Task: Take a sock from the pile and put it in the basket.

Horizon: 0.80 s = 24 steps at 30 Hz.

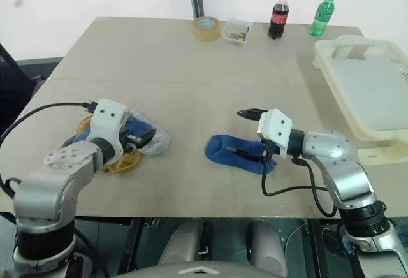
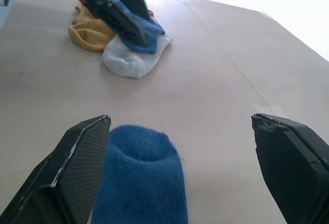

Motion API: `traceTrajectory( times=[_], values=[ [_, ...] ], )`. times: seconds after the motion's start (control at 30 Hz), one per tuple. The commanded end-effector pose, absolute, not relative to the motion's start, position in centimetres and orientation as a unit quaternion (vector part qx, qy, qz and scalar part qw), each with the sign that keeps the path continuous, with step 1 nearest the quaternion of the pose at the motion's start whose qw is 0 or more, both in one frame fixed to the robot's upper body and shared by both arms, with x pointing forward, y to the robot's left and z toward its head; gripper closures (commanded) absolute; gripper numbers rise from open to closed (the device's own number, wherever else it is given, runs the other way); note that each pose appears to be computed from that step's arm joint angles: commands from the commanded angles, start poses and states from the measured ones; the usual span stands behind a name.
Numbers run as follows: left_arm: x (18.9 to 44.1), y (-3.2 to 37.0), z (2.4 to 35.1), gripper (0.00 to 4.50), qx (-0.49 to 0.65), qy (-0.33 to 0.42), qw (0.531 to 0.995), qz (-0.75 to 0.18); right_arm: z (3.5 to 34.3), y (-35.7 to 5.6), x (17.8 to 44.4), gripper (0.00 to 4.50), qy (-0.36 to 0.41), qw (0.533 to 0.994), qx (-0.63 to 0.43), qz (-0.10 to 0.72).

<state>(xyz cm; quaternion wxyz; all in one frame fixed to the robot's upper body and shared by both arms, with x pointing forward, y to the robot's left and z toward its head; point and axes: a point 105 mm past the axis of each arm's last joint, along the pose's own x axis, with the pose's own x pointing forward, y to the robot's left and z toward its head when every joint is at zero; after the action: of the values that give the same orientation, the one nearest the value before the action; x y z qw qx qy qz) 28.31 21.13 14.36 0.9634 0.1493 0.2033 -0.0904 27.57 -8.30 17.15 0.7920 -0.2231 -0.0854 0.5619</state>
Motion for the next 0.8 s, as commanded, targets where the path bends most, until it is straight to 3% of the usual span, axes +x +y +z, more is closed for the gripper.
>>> traceTrajectory(
  times=[0.03, 0.57, 0.67, 0.8],
  values=[
    [27.4, 21.6, 15.2, 0.51, 0.158, 0.197, 0.965, -0.075, 18.3, -8.2, 27.6, 0.00, -0.105, 0.785, -0.219, 0.569],
    [29.4, 20.7, 14.1, 0.51, 0.180, 0.191, 0.964, -0.047, 20.1, -9.5, 28.3, 0.00, -0.120, 0.778, -0.157, 0.596],
    [29.3, 20.6, 13.7, 1.17, 0.183, 0.196, 0.962, -0.045, 20.2, -9.5, 28.3, 0.00, -0.120, 0.778, -0.159, 0.596],
    [29.2, 20.6, 13.3, 2.96, 0.186, 0.201, 0.961, -0.041, 20.1, -9.8, 28.5, 0.00, -0.117, 0.781, -0.164, 0.591]
  ],
)
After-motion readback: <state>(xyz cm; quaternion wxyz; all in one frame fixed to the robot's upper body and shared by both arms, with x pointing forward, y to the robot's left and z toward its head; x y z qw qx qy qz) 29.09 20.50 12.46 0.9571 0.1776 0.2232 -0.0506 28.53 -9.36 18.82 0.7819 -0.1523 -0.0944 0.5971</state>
